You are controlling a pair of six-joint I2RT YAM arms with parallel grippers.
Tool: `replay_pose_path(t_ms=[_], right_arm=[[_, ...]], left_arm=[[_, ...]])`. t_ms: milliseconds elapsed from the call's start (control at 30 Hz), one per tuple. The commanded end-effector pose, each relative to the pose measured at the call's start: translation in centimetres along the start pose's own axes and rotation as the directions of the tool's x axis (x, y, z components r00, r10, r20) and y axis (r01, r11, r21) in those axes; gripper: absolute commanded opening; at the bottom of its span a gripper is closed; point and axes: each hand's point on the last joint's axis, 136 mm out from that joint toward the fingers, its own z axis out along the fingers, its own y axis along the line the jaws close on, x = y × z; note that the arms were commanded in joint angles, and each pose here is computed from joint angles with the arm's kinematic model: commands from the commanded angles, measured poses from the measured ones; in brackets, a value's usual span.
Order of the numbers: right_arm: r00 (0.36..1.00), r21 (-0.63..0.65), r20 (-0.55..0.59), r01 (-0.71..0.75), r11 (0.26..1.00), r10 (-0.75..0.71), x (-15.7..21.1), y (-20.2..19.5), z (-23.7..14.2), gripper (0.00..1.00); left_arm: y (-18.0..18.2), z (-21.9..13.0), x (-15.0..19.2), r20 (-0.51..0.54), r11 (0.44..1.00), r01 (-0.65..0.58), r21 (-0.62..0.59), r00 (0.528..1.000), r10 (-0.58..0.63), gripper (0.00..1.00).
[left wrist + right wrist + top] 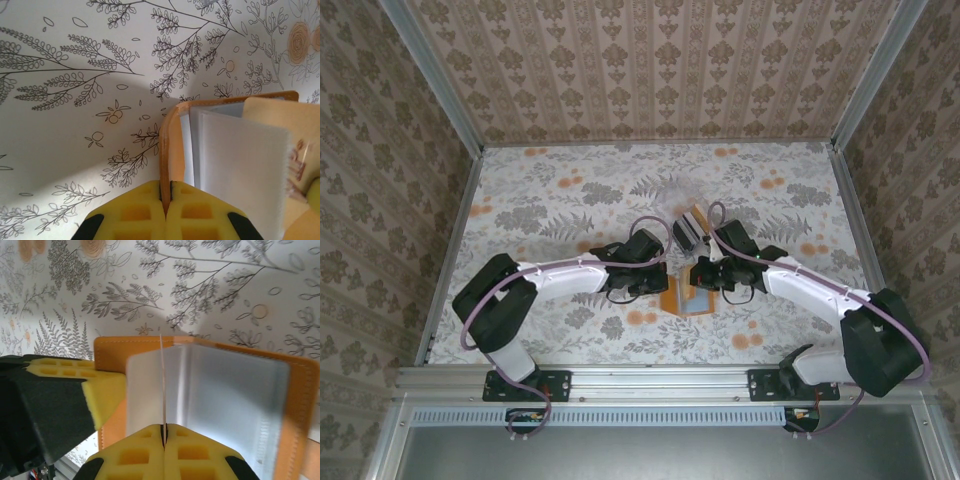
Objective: Put the credit cards into the card holder
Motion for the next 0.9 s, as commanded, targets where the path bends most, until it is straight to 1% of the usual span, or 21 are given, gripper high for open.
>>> replay_pose_path(t_ms=[0,267,367,400,467,567,667,867], right_arm=[[0.999,-0.026,-0.034,-0.024,0.999,0.023,1.1,0.2,1.0,0.0],[0.999,0.064,-0.024,-0.047,0.997,0.049,2.3,-1.9,1.9,0.0],[0.998,0.068,-0.018,-0.052,0.996,0.053,2.9,-2.1,2.1,0.0],[0.998,0.077,-0.012,-0.057,0.995,0.058,3.0,-2.4,2.2,0.0],[0.998,0.104,-0.008,-0.066,0.992,0.067,3.2,-3.1,2.4,0.0],[0.997,0.139,-0.002,-0.075,0.987,0.076,3.4,-4.1,2.6,0.0],[0.996,0.142,0.0,-0.09,0.986,0.091,3.6,-4.4,2.8,0.0],[0.995,0.143,0.0,-0.094,0.985,0.095,3.6,-4.4,2.7,0.0]], left_arm=[[0.4,0.5,0.3,-0.015,1.0,0.02,0.0,1.0,-0.02,0.04],[0.5,0.7,1.0,-0.037,1.0,0.025,0.016,0.999,-0.025,0.05],[0.8,0.9,1.5,-0.049,1.0,0.028,0.007,0.998,-0.028,0.07],[1.0,0.9,1.6,-0.048,0.999,0.033,0.001,0.998,-0.033,0.09],[1.7,0.7,1.8,-0.038,0.999,0.043,-0.023,0.998,-0.044,0.16],[2.7,-0.1,1.8,-0.014,0.997,0.043,-0.069,0.999,-0.044,0.33],[3.2,-0.9,1.6,0.01,0.995,0.037,-0.091,0.999,-0.036,0.48],[3.6,-1.8,1.4,0.056,0.993,0.054,-0.108,0.997,-0.048,0.66]])
